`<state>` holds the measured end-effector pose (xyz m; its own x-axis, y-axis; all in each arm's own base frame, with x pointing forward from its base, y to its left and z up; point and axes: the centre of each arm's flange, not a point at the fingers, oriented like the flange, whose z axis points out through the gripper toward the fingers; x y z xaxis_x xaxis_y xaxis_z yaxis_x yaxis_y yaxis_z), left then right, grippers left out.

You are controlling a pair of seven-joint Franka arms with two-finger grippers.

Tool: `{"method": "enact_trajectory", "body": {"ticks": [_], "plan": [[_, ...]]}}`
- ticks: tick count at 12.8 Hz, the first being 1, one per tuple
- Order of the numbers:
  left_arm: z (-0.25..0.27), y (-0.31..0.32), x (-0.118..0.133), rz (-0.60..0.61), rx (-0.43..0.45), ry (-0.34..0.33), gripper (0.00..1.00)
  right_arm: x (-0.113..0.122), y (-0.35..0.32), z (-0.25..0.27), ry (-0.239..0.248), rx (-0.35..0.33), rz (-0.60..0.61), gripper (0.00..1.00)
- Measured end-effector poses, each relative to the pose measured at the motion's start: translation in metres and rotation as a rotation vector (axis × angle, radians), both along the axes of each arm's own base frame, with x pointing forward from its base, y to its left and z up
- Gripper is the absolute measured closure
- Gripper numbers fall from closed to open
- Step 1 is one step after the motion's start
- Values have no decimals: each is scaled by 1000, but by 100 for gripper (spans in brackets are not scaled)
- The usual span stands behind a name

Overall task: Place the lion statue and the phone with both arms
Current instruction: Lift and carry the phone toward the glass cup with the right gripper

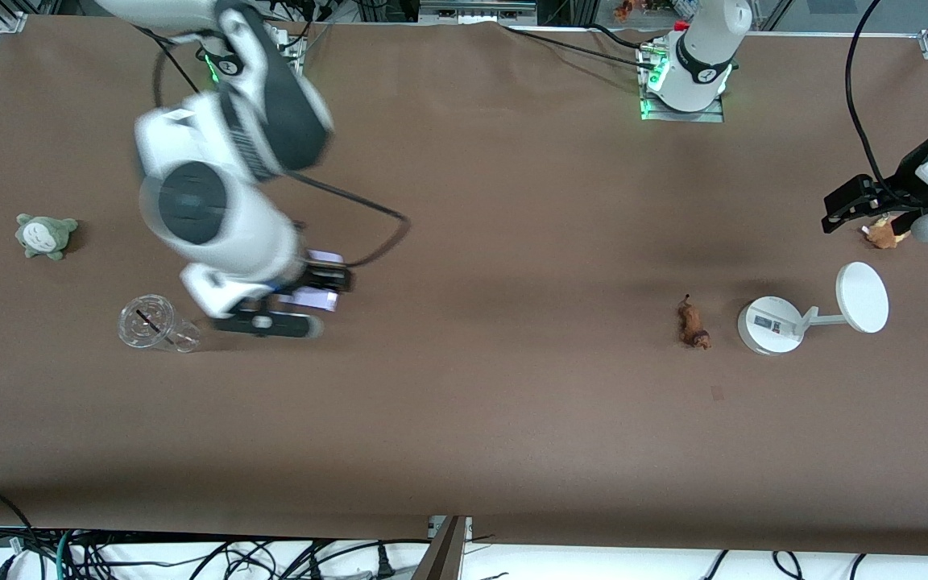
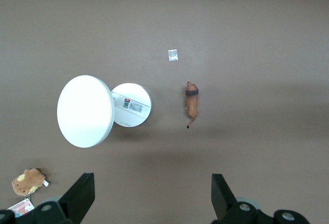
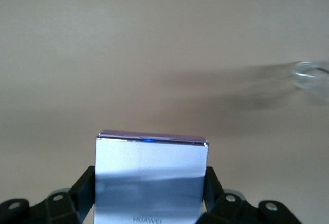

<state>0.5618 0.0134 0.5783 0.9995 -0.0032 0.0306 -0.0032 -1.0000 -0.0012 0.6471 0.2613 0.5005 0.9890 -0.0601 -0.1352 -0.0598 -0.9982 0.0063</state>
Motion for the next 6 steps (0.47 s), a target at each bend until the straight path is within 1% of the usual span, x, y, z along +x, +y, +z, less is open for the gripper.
{"method": "enact_trajectory", "body": {"ticks": [1,3,4,6], "plan": [[0,0,0,1,0,0,0,2,-34,16,17,7,17,15],[0,1,0,2,0,1,0,7,-94,32,30,9,59,15],[0,1,0,2,0,2,0,11,-121,27,34,3,79,15],[0,1,0,2,0,4,0,22,-162,2,29,-9,89,15]]}}
